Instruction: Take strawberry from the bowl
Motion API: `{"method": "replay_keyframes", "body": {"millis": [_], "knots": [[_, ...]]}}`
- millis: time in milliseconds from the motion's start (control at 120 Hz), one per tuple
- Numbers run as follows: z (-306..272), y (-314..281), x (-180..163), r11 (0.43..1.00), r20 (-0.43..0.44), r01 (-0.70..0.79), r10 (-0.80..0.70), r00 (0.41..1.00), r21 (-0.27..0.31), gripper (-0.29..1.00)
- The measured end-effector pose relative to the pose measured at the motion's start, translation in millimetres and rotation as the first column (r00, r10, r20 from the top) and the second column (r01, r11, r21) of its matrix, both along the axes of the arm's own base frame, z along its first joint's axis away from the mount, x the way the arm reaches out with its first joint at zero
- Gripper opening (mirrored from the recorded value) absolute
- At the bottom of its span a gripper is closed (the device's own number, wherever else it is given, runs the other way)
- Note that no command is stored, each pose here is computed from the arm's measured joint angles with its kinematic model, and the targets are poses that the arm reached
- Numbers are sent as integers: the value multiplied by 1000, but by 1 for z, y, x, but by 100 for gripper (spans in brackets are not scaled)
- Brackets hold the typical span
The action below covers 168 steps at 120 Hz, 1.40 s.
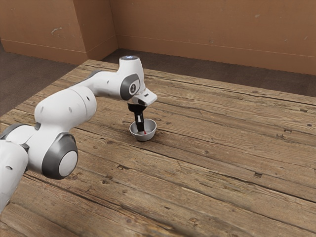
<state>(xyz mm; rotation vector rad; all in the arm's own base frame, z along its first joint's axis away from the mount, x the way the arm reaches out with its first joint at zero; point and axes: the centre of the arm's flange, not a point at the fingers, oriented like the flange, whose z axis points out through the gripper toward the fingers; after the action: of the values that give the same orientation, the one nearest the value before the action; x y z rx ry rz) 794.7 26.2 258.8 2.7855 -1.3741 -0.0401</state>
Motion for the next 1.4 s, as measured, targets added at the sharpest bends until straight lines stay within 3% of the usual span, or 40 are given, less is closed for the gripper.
{"method": "replay_keyframes", "body": {"millis": [450,633,900,1100,1133,1283,1333,1400], "knots": [[1,-7,-1,1000,-6,2,-2,1000,1,19],[42,-9,-1,1000,14,5,-5,1000,19,14],[98,-139,-11,988,41,153,-154,987,11,11],[52,-167,-13,987,-16,158,-158,987,4,11],[47,-167,-13,988,-24,154,-154,988,4,12],[52,-168,-17,990,-42,138,-137,990,2,40],[76,-166,-25,991,-49,133,-132,990,3,47],[154,-158,-64,994,-40,112,-111,993,1,53]]}}
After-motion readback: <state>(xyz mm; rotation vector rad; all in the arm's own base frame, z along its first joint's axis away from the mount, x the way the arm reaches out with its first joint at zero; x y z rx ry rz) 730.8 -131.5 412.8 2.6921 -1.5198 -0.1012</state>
